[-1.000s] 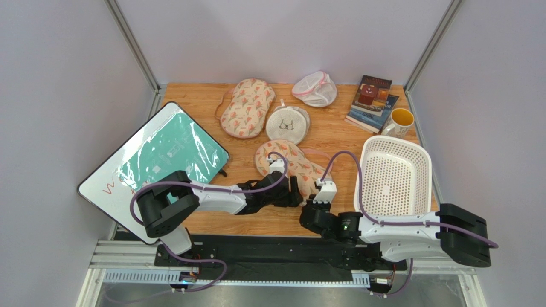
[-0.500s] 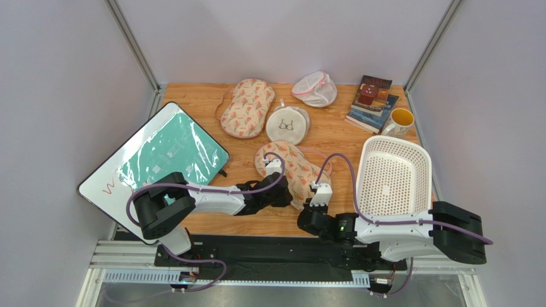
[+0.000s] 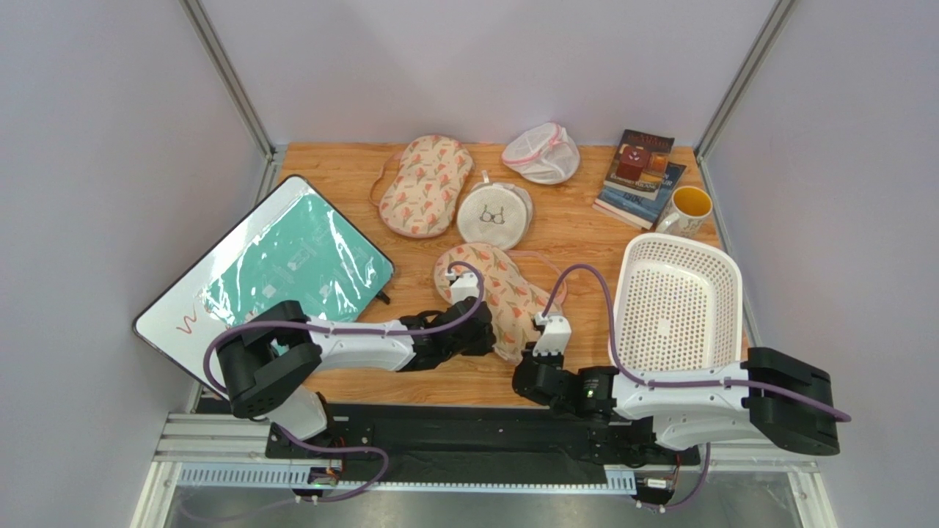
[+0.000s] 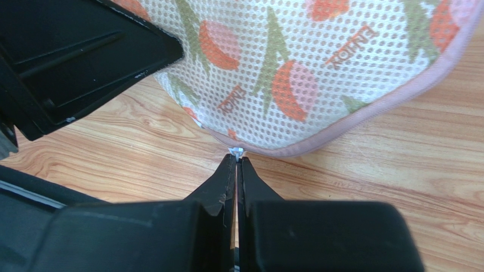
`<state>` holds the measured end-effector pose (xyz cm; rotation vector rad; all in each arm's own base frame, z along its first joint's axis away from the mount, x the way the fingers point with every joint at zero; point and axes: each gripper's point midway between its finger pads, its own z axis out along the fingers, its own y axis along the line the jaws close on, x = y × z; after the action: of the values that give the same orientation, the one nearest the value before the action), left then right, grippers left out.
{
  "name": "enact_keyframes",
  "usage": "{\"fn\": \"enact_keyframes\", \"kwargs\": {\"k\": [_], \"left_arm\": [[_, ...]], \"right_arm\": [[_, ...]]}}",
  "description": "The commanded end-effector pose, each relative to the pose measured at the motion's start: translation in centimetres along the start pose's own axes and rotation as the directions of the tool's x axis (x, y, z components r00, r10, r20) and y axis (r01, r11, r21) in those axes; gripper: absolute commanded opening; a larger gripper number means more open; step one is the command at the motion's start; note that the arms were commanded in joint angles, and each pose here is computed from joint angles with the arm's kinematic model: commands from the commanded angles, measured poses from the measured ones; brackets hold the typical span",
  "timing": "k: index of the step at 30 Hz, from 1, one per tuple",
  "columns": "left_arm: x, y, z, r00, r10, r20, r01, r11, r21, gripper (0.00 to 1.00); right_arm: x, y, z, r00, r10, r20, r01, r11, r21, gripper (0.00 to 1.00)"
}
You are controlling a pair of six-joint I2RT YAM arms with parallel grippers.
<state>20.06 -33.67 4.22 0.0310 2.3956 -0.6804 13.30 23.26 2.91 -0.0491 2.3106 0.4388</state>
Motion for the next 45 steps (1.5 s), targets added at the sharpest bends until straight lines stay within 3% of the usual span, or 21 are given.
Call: {"fn": "enact_keyframes", "kwargs": {"k": [1, 18, 20, 21, 22, 25, 33, 38, 45], "left_arm": [[-1.2, 2.3, -1.2, 0.998, 0.039, 0.055, -0.034, 0.996, -0.084, 0.0], [-0.1, 7.1, -4.9, 0.996, 0.07, 0.049, -0.061, 0.984, -0.165, 0.0], [0.1, 7.4, -5.2, 0.996, 0.083, 0.036, -0.075, 0.982, -0.173, 0.13], [0.0, 7.0, -5.5, 0.996, 0.083, 0.035, -0.077, 0.986, -0.15, 0.28], [0.1, 6.9, -5.7, 0.996, 0.086, 0.031, -0.081, 0.987, -0.14, 0.59], [0.2, 6.4, -6.7, 0.996, 0.087, 0.023, -0.085, 0.992, -0.098, 0.76], [2.8, 3.8, -8.9, 0.994, 0.108, -0.028, -0.109, 0.994, -0.031, 0.79], [4.2, 1.5, -8.3, 0.996, 0.071, -0.048, -0.07, 0.997, 0.042, 0.82], [4.2, 1.2, -7.0, 0.999, 0.033, -0.025, -0.032, 0.999, 0.028, 0.82]], "right_arm": [[-0.4, 0.2, -0.7, 1.0, 0.02, 0.01, -0.02, 1.0, -0.015, 0.0], [0.1, 0.2, -0.8, 1.0, -0.022, -0.02, 0.021, 0.999, -0.03, 0.0], [0.1, 1.0, -0.9, 1.0, -0.022, -0.022, 0.02, 0.999, -0.049, 0.0], [0.2, 1.0, -0.8, 0.999, -0.028, -0.026, 0.026, 0.999, -0.045, 0.0], [0.3, 1.1, -0.8, 0.999, -0.031, -0.031, 0.03, 0.998, -0.047, 0.0], [0.4, 1.7, -0.5, 0.999, -0.038, -0.039, 0.036, 0.998, -0.048, 0.0], [0.3, 3.3, -0.3, 0.998, -0.038, -0.044, 0.036, 0.998, -0.056, 0.0], [0.6, 4.1, -0.6, 0.998, -0.042, -0.048, 0.038, 0.996, -0.082, 0.0], [1.0, 5.5, -1.0, 0.997, -0.052, -0.054, 0.045, 0.991, -0.125, 0.0]]}}
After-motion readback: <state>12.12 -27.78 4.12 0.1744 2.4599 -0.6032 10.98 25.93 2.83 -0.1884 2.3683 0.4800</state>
